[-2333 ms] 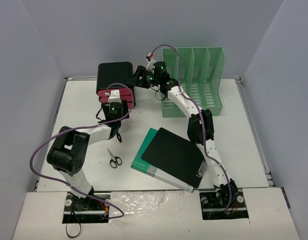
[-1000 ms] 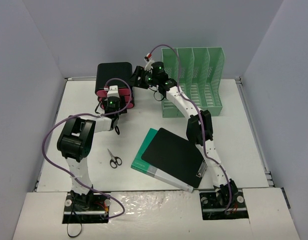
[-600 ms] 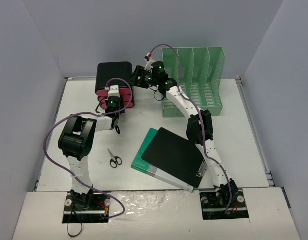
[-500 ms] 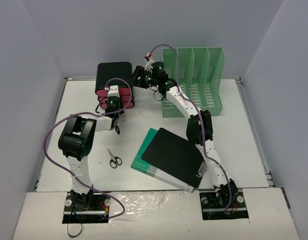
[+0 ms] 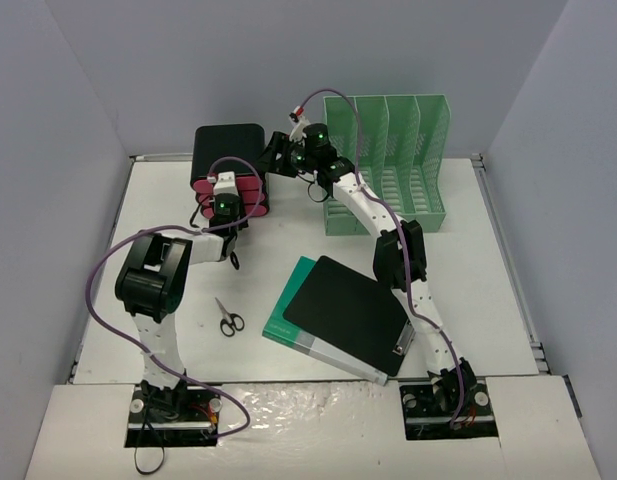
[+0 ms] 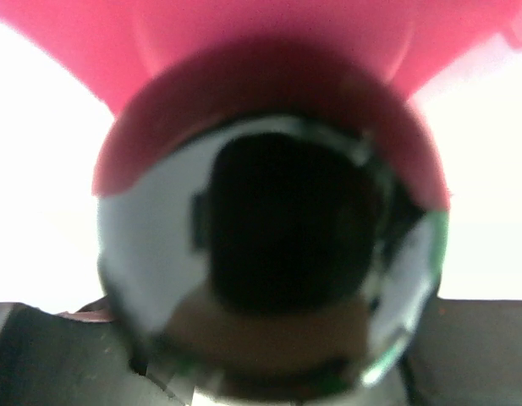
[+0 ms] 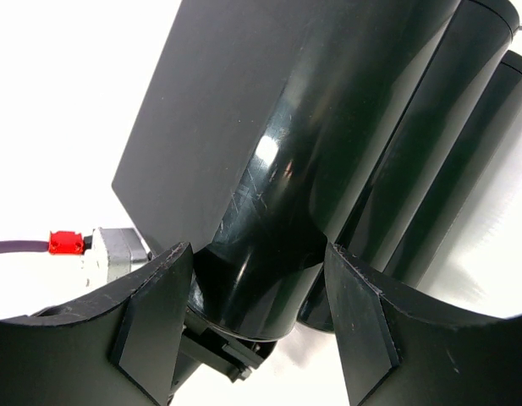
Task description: Organize the desk
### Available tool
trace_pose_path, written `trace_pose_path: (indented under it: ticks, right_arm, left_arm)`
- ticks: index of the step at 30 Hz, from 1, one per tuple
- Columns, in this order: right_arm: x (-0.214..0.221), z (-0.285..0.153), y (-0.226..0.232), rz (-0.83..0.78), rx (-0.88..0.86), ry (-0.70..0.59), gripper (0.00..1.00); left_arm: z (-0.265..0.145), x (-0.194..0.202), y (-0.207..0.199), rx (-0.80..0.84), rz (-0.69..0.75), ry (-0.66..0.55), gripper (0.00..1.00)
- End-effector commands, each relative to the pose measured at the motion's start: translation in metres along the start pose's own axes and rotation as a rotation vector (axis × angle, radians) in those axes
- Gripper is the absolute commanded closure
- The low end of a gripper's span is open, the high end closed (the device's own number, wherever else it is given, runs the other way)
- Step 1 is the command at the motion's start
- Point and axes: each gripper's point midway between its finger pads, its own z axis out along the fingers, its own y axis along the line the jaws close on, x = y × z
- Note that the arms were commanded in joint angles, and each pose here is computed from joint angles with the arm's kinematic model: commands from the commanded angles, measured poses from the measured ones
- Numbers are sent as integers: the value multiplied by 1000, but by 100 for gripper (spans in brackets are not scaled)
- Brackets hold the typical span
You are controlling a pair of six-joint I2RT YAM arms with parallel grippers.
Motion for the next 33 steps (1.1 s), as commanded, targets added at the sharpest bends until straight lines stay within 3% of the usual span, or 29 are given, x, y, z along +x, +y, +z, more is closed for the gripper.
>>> trace_pose_path:
  ticks: [1,19,33]
  right_arm:
    - [26,9,-5,-18,3,62,42]
    - [25,3,-5,-17,0,63,43]
    - [32,-2,-13,-23,19,85,43]
  left_arm:
    - [-22,-49,-1,12,-84,-113,100]
    - [-94,-32,-18,-4,-6,-48,100]
    - [-109,-19,-7,-34,-1,-18,97]
